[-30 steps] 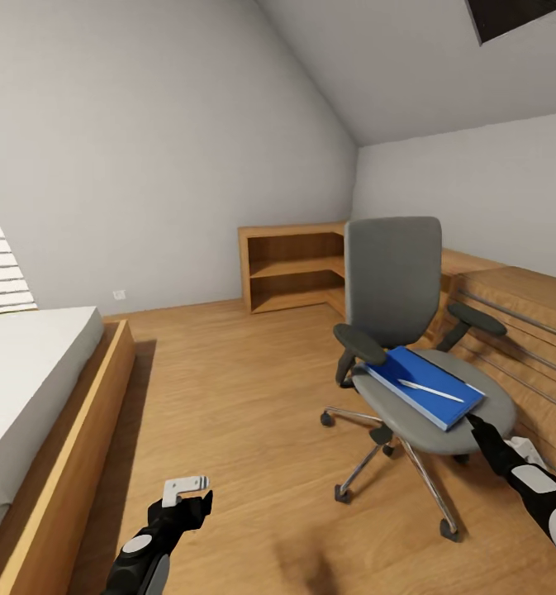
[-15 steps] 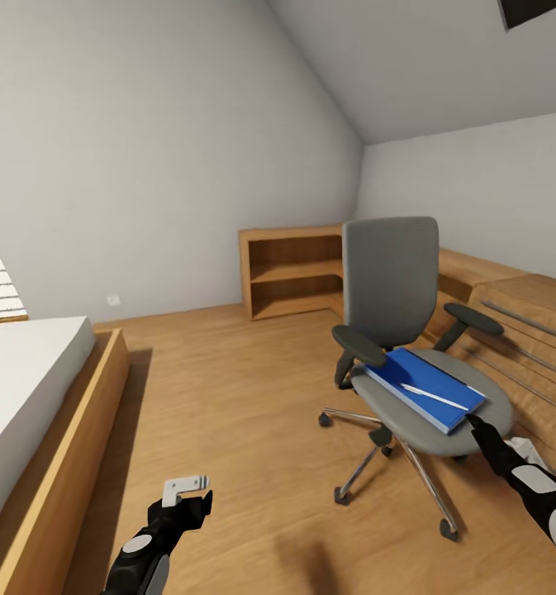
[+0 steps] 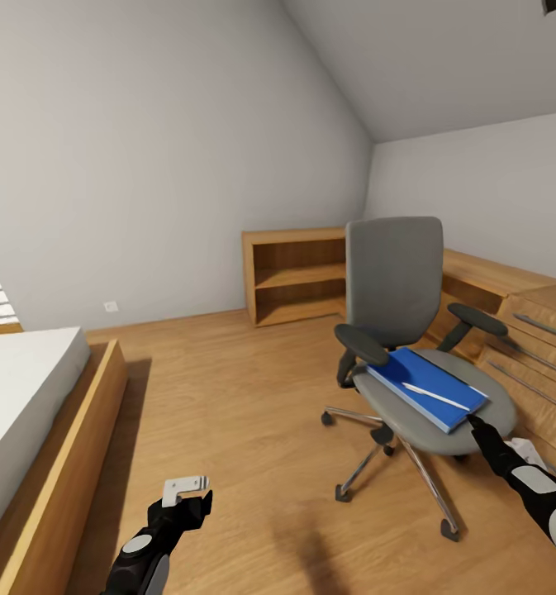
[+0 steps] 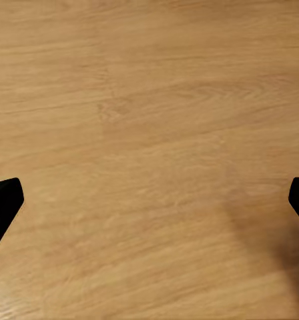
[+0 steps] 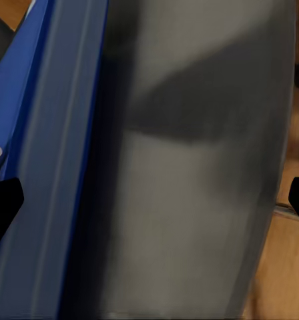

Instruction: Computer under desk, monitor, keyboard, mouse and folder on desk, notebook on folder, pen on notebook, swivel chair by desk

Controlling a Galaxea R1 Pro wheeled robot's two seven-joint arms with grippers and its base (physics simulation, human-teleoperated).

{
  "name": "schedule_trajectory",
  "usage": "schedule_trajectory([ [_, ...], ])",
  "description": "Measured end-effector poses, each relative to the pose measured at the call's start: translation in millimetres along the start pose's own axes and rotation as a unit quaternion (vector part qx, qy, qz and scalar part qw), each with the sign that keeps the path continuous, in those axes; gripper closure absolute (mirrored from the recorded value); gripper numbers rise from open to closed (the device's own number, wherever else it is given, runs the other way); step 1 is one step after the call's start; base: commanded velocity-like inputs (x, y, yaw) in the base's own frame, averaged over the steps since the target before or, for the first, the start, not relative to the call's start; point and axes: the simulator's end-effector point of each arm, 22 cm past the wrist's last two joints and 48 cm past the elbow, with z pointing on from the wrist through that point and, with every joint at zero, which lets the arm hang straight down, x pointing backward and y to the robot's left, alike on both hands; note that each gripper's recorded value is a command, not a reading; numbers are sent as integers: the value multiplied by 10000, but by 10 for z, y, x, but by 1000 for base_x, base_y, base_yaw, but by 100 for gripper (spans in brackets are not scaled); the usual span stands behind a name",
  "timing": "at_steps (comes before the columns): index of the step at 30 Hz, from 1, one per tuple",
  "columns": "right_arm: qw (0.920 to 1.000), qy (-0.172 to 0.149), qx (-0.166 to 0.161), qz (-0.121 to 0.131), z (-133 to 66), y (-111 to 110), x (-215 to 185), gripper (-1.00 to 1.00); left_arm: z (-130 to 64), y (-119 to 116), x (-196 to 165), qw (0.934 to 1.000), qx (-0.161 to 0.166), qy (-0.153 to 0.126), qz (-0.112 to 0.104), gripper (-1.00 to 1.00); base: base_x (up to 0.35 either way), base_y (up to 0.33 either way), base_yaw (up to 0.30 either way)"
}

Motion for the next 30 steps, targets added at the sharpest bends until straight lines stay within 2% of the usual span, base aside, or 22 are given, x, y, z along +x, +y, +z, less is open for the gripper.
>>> schedule_trajectory([
  [14,10000,16,-15,-30,6,11,11,-100,4,3,5,10000,-7,6,6,-100,6,19,0],
  [30,10000,10,-6,-33,8,6,10,-100,6,3,8,10000,-9,13,5,-100,-305,0,0],
])
